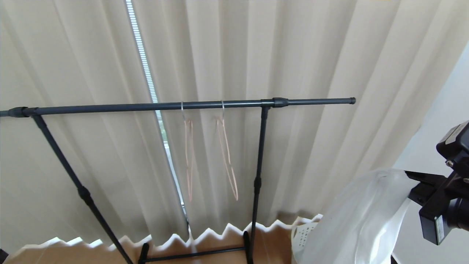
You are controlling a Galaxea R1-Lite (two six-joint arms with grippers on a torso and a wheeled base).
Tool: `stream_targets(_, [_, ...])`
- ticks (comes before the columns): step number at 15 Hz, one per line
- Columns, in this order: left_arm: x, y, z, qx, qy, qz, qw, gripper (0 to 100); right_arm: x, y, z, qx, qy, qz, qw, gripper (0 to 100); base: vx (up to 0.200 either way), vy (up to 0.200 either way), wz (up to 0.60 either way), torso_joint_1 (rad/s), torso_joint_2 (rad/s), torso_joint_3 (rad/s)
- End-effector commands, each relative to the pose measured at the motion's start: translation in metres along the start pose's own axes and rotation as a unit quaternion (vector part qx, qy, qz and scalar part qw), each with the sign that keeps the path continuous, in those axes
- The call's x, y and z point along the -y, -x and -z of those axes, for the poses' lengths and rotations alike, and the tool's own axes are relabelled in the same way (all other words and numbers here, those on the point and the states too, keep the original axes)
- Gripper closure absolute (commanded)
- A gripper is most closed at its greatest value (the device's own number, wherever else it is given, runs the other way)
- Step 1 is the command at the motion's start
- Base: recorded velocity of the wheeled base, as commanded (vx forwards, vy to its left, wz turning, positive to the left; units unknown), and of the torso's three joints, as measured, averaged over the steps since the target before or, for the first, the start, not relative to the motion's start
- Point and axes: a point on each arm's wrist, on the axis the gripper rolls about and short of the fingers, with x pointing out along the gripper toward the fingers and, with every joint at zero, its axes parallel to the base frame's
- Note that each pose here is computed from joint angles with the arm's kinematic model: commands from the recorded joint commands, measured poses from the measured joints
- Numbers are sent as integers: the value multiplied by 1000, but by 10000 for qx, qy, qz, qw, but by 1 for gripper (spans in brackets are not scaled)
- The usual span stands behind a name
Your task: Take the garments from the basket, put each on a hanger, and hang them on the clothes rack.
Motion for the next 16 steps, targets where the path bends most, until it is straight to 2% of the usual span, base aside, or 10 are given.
stream_targets(1, [0, 0, 0, -5, -1, 1, 10000, 0, -1, -1, 2, -35, 15, -10, 10000, 100, 0, 0, 0, 0, 0, 0])
stream_targets(3, [0, 0, 0, -5, -1, -7, 10000, 0, -1, 0, 2, -28, 28, -8, 10000, 100, 0, 0, 0, 0, 0, 0])
stream_targets(8, [0, 0, 0, -5, -1, 1, 10000, 0, -1, 0, 2, -28, 28, -8, 10000, 100, -200, 0, 0, 8, 5, 0])
stream_targets(16, [0, 0, 0, -5, -1, 1, 10000, 0, 0, 2, 2, 0, 25, -1, 10000, 100, 0, 200, 0, -5, 1, 2])
